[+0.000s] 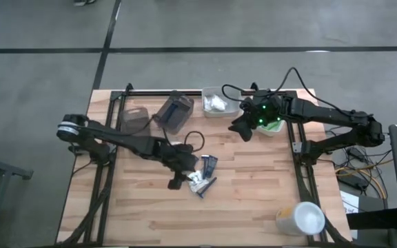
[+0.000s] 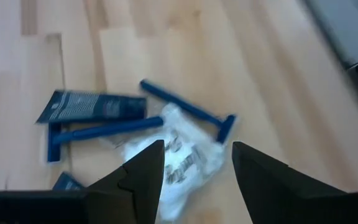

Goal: Pick & Place Travel size toiletries
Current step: Put the bottom cotton pack into the gray bin

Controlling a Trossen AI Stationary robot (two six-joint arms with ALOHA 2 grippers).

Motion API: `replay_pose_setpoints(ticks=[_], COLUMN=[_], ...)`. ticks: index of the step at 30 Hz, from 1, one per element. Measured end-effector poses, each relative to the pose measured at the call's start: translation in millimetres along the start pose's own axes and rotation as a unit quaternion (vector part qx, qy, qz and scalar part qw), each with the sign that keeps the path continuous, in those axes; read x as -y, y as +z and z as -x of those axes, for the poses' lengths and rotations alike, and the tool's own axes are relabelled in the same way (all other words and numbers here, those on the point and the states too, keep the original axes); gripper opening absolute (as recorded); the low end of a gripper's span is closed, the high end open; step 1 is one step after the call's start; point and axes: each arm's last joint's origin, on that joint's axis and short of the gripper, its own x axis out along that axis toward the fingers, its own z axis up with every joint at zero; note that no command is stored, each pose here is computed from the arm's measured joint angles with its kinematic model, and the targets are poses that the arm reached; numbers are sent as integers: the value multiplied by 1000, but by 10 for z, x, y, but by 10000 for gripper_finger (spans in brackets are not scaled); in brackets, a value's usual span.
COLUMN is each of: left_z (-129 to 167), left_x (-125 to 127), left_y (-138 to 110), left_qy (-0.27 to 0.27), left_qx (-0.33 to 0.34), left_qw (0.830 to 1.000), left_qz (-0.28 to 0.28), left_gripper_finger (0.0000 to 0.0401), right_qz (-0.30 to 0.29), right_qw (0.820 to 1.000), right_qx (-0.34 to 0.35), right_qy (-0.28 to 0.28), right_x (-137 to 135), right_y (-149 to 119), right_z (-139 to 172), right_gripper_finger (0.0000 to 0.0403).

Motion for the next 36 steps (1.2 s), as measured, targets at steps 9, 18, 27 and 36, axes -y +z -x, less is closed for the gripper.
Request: replay_pose_setpoints(ticks=[9, 18, 27, 36], left_z=[-379, -660, -634, -613], left_x=[14, 8, -12, -11], left_y=[-124, -287, -268, -264], left_qy=[3, 14, 51, 55], left_qx=[-33, -80, -78, -80], left_qw=[999, 996, 993, 993], left_qz=[-39, -40, -65, -62], left_gripper_finger=[193, 192, 112, 7], right_qz=[3, 2, 2, 0], right_qw=[1000, 1000, 1000, 1000], right_qx=[16, 9, 9, 9], right_qy=[9, 5, 4, 4], right_x=[-59, -34, -33, -33], right_y=[79, 46, 45, 45], right_z=[68, 40, 39, 38], right_gripper_finger=[193, 170, 156, 139])
